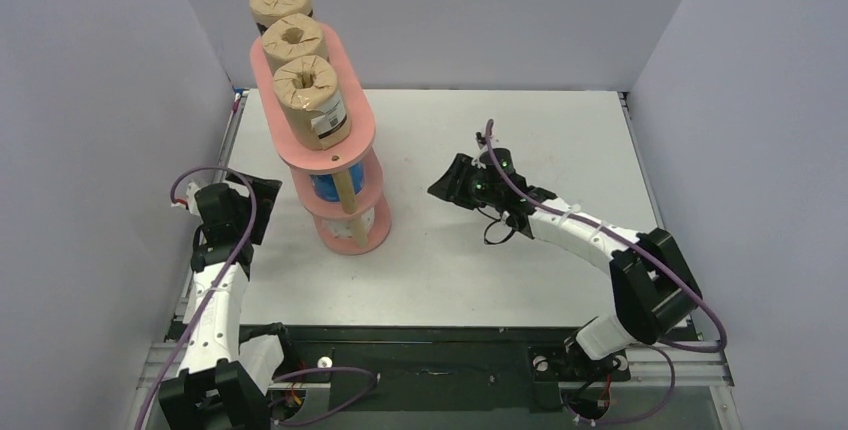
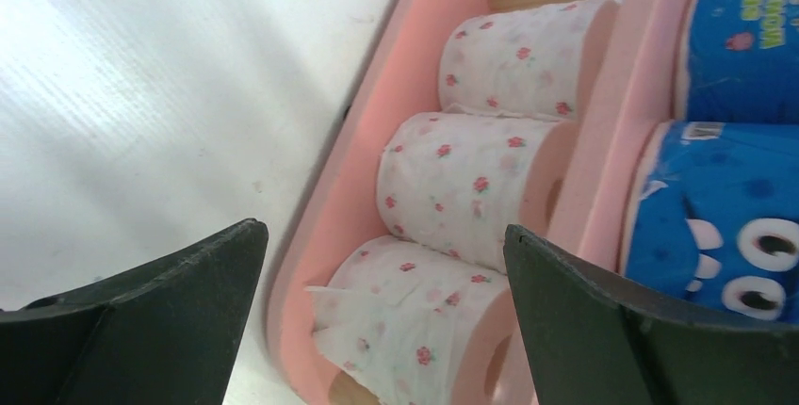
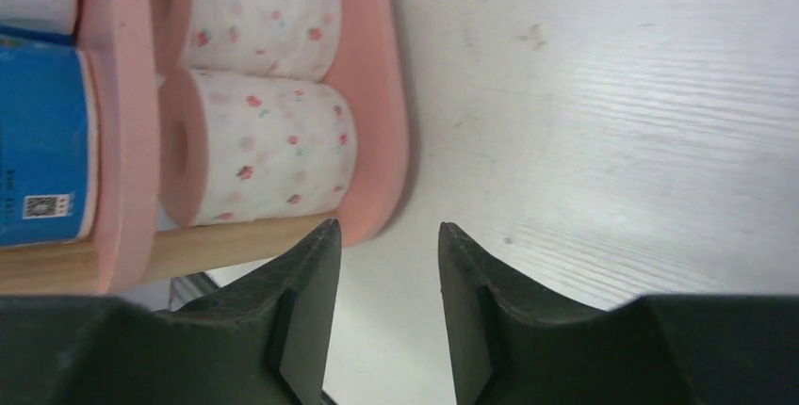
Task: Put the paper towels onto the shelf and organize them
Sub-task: Reset both arms
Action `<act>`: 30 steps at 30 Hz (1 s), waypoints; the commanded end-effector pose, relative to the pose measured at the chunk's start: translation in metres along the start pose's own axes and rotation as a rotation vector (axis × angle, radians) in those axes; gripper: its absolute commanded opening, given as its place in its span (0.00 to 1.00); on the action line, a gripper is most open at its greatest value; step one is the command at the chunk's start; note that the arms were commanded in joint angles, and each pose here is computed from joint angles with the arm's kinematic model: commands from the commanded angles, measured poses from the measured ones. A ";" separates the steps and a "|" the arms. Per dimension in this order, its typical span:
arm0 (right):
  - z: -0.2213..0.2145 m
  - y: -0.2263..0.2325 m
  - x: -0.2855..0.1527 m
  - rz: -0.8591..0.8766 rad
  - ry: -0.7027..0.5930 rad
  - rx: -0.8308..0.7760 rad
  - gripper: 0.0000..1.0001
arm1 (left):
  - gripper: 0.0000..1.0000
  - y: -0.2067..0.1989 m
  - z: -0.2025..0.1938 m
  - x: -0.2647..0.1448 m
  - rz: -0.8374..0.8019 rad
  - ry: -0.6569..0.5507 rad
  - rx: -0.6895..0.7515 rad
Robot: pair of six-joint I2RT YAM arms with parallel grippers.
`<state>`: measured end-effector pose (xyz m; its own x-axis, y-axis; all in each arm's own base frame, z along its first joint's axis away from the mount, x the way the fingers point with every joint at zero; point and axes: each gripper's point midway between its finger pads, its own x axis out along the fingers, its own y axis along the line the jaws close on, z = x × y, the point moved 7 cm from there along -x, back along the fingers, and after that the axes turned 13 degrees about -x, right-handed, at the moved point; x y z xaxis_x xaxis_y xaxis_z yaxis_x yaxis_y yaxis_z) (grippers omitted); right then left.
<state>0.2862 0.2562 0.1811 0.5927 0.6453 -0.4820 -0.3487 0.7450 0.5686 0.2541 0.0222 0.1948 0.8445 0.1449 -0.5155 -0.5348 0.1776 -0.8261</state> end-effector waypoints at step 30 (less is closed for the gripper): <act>0.036 -0.044 -0.195 -0.542 -0.578 0.017 0.82 | 0.96 0.024 0.034 0.023 0.152 -0.581 0.463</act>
<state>0.2150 0.1019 0.2759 0.9563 0.0724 -0.2832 0.0510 0.9126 0.4056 0.2451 0.0547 0.1583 0.6451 0.5951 -0.4792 -0.7422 0.3388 -0.5783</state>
